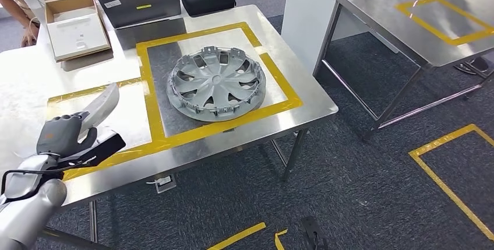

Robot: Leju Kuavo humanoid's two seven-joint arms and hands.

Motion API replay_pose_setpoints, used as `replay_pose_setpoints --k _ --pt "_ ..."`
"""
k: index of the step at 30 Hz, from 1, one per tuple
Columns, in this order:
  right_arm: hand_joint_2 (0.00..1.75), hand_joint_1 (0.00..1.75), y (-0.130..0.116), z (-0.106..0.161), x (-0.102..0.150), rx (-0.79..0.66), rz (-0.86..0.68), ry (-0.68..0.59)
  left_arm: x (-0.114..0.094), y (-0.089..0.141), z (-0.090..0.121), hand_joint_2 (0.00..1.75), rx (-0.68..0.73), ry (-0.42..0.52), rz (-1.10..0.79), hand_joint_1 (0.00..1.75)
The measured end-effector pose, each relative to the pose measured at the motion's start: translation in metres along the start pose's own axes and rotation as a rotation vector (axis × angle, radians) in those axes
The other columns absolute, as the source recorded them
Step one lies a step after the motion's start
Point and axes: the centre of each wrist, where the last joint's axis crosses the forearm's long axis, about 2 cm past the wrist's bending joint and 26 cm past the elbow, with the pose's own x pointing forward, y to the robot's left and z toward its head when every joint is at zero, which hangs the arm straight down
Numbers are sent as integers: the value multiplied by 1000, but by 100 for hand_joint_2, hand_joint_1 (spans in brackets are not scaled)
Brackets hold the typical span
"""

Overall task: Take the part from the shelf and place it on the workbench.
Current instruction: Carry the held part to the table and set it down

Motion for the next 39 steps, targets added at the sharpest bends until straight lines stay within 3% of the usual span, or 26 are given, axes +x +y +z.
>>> replay_pose_setpoints --k 4,8,12,16,23,29,33,39 --pt "0 0 0 0 0 0 0 2 13 -5 -2 175 -26 -31 -17 175" --pt "0 0 0 0 -1 0 -2 8 15 -8 -1 175 -43 -35 -33 0" --pt "0 0 -1 0 -1 -1 -7 10 13 -9 0 175 -58 -10 -39 0" --pt "0 0 -1 0 -2 0 -6 6 11 -11 1 0 -99 22 -36 0" --pt "0 0 -1 0 -2 1 -7 -3 9 -13 3 0 -155 73 -43 0" --pt "0 0 -1 0 -3 -7 -13 -6 1 12 -8 0 -12 80 -16 0" --pt "0 0 0 0 -4 -13 -19 3 -8 62 -28 0 216 33 87 0" --pt "0 0 3 0 -4 -12 -27 2 -11 180 -59 0 607 -74 275 0"
